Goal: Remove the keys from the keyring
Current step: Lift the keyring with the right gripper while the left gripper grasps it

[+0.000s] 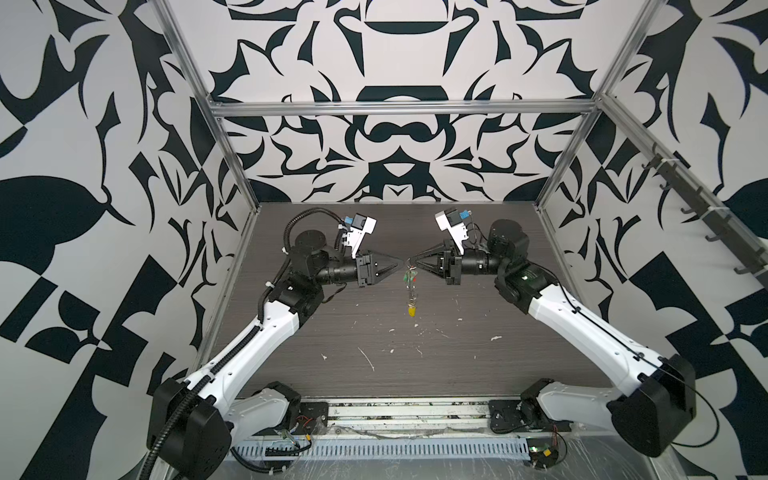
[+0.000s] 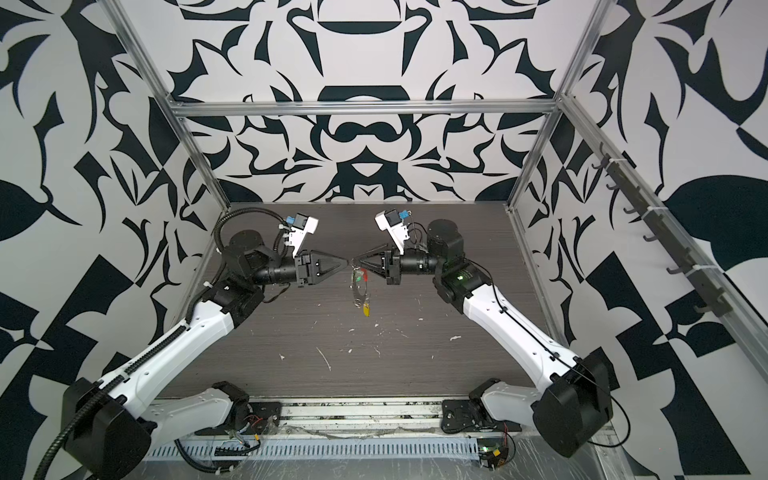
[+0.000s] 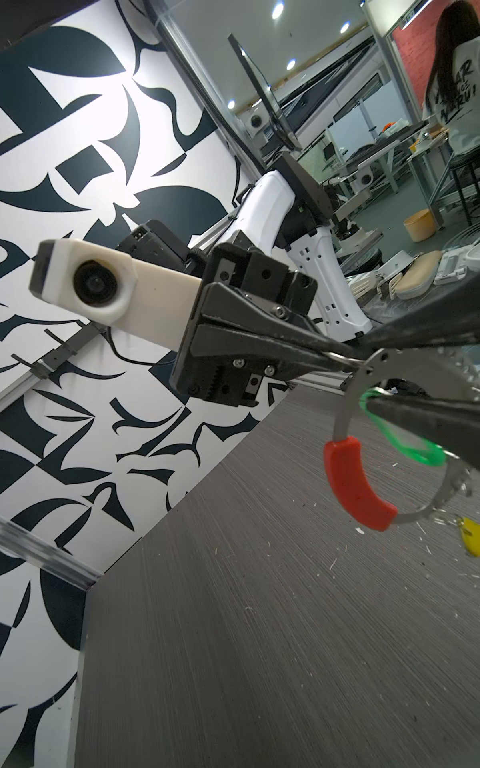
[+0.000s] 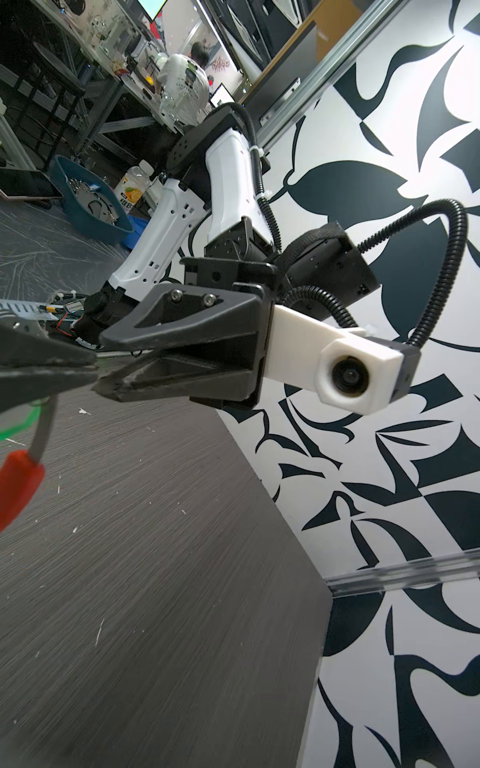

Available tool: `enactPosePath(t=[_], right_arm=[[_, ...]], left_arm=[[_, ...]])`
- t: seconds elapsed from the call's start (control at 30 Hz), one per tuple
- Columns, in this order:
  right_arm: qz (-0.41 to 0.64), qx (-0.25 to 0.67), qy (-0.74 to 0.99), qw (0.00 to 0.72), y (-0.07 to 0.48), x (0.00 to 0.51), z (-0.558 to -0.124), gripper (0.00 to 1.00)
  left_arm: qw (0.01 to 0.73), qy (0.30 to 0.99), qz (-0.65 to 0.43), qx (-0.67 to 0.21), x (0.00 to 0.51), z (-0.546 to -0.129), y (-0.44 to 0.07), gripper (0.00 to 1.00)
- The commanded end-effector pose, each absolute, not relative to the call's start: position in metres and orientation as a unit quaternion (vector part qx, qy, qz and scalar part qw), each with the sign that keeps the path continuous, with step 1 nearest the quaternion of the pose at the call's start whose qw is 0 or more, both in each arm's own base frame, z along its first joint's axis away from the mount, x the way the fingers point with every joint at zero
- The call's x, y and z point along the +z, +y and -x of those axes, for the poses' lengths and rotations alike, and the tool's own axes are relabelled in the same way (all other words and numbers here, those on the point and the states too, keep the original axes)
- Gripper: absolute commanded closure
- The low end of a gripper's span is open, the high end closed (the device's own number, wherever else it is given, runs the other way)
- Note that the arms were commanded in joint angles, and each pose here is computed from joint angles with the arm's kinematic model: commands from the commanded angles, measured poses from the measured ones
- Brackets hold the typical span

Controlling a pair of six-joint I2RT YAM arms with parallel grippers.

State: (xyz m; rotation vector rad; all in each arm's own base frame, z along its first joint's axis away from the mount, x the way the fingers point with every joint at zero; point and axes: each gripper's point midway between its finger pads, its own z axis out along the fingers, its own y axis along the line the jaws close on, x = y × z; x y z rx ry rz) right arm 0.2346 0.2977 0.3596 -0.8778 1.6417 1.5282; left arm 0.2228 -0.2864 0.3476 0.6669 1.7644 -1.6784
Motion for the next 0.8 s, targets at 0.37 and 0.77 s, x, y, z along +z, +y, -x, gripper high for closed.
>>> enactPosePath(t=[0.37,0.77], right_arm=[[0.346,0.612,0.599,0.384,0.297,0.389,-0.23,1.0],[0.347,0.616,0.598,0.377,0.297,0.39,-0.227,1.0]], left_arm=[[0.317,0.639,-0.277,-0.644,0.366,-0.214,-0.292,0.8],[0.343,0.635,-0.276,-0.635,0.379,-0.217,-0.29,0.74]])
